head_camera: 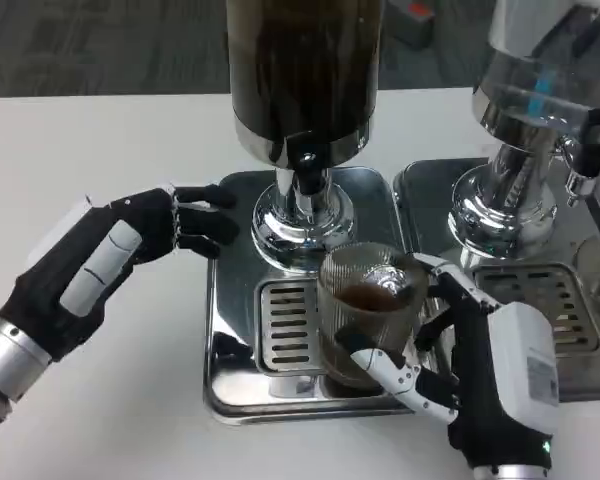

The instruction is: Grasp the cup under the faucet to collect the drink, then remove the cup.

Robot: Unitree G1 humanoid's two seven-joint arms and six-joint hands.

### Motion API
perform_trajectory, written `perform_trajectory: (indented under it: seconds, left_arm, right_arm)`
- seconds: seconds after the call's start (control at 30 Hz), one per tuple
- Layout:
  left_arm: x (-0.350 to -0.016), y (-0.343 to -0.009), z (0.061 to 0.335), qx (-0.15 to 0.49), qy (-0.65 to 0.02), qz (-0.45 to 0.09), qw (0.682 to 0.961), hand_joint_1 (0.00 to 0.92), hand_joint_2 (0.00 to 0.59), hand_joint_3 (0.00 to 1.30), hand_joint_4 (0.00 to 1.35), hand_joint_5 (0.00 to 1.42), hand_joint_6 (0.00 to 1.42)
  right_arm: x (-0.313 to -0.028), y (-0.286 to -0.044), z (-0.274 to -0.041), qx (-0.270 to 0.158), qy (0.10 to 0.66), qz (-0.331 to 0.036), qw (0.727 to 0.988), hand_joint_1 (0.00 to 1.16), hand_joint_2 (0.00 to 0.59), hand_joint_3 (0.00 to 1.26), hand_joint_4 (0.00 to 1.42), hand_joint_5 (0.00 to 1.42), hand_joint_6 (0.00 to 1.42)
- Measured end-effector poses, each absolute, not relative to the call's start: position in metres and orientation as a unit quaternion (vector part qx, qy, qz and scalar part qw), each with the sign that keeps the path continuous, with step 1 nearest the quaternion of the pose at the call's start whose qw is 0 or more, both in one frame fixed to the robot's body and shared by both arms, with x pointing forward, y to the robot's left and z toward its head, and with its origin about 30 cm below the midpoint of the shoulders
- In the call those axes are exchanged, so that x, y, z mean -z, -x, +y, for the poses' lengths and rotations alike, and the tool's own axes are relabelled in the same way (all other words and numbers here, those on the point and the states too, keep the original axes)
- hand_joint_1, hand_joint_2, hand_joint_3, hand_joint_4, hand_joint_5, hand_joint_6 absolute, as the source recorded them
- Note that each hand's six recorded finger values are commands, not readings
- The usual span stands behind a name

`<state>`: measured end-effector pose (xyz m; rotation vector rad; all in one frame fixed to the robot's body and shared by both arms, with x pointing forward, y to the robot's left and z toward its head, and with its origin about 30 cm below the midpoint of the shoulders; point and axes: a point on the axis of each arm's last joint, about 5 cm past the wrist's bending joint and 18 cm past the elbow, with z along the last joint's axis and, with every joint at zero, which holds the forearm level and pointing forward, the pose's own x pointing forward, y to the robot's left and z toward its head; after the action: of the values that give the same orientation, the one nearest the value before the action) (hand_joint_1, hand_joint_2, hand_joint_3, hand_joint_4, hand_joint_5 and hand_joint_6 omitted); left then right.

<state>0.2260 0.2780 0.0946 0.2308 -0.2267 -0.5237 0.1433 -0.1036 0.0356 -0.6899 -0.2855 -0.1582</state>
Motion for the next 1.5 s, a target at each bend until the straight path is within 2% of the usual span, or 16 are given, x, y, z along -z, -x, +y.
perform_trajectory:
  seconds: [0.7,0.9,1.5]
  left_arm:
    - [-0.095,-0.209,0.275,0.279,-0.15,-0.141,0.938,0.0,0.134,0.41,0.43,0.39,0.48]
    - [-0.101,-0.203,0.278,0.29,-0.187,-0.159,0.925,0.0,0.132,0.41,0.39,0.36,0.48]
    - [-0.106,-0.19,0.285,0.314,-0.232,-0.167,0.905,0.0,0.137,0.4,0.37,0.34,0.47]
  right_arm:
    - [-0.041,-0.137,-0.109,0.12,0.331,-0.154,0.923,0.42,0.236,0.61,0.73,0.95,1.32]
    - [-0.041,-0.134,-0.111,0.121,0.336,-0.152,0.922,0.45,0.233,0.61,0.73,0.96,1.32]
    - [-0.053,-0.12,-0.115,0.13,0.327,-0.17,0.921,0.54,0.211,0.62,0.74,0.98,1.34]
